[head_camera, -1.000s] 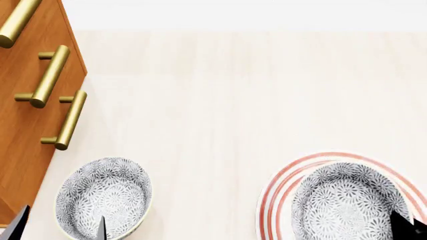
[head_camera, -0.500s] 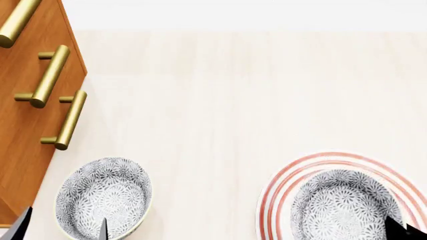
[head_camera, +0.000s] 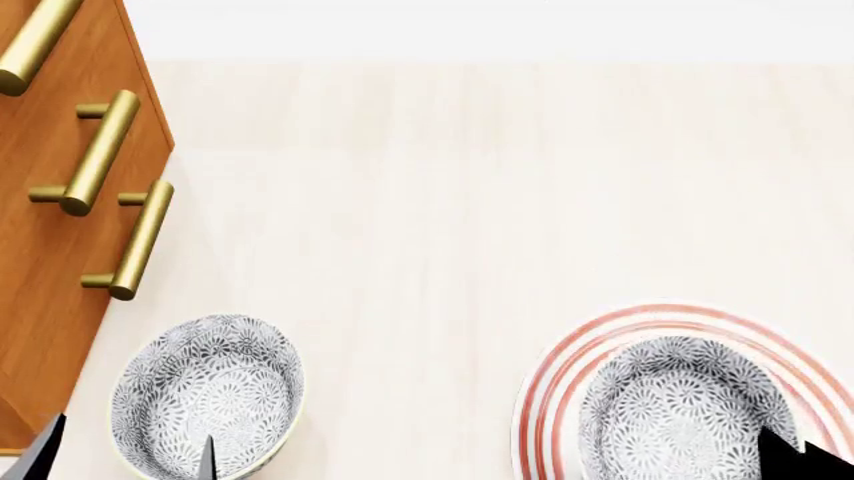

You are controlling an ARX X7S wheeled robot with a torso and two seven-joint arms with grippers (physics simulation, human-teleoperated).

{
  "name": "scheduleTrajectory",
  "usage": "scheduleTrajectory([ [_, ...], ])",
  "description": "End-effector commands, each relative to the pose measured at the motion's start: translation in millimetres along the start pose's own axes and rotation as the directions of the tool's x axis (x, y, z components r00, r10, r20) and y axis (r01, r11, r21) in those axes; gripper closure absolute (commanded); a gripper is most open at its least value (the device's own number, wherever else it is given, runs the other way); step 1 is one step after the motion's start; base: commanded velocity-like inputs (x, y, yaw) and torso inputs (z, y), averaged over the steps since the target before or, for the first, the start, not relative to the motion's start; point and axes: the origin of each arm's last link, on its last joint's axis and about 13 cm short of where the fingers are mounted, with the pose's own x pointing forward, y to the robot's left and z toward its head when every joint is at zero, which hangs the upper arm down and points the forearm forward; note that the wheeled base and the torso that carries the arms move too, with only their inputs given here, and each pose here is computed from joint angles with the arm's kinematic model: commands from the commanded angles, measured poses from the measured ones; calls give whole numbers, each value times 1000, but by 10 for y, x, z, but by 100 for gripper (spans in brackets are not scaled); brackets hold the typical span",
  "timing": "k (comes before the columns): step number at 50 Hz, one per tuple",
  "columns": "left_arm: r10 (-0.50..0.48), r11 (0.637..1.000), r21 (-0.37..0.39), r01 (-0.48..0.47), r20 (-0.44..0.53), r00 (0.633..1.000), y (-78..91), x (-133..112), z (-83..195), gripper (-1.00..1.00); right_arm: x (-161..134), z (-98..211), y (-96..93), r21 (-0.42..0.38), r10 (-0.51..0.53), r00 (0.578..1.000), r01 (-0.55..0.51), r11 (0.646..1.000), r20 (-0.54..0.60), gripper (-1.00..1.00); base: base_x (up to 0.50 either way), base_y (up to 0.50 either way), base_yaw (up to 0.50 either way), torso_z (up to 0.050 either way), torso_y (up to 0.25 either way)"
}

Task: Pick up the bowl and put it in the front on the plate.

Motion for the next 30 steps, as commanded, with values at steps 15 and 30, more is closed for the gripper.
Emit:
scheduleTrajectory([
  [15, 2, 1000, -2, -2, -5, 1000, 0, 10, -2, -100, 102, 92, 24, -10, -3, 1000, 3, 1000, 27, -100, 0, 0, 0, 0, 0],
  [30, 7, 1000, 2, -7, 5, 1000, 5, 12, 6, -100, -99, 425, 24, -27, -84, 965, 94, 995, 248, -100, 0, 0, 0, 0, 0],
])
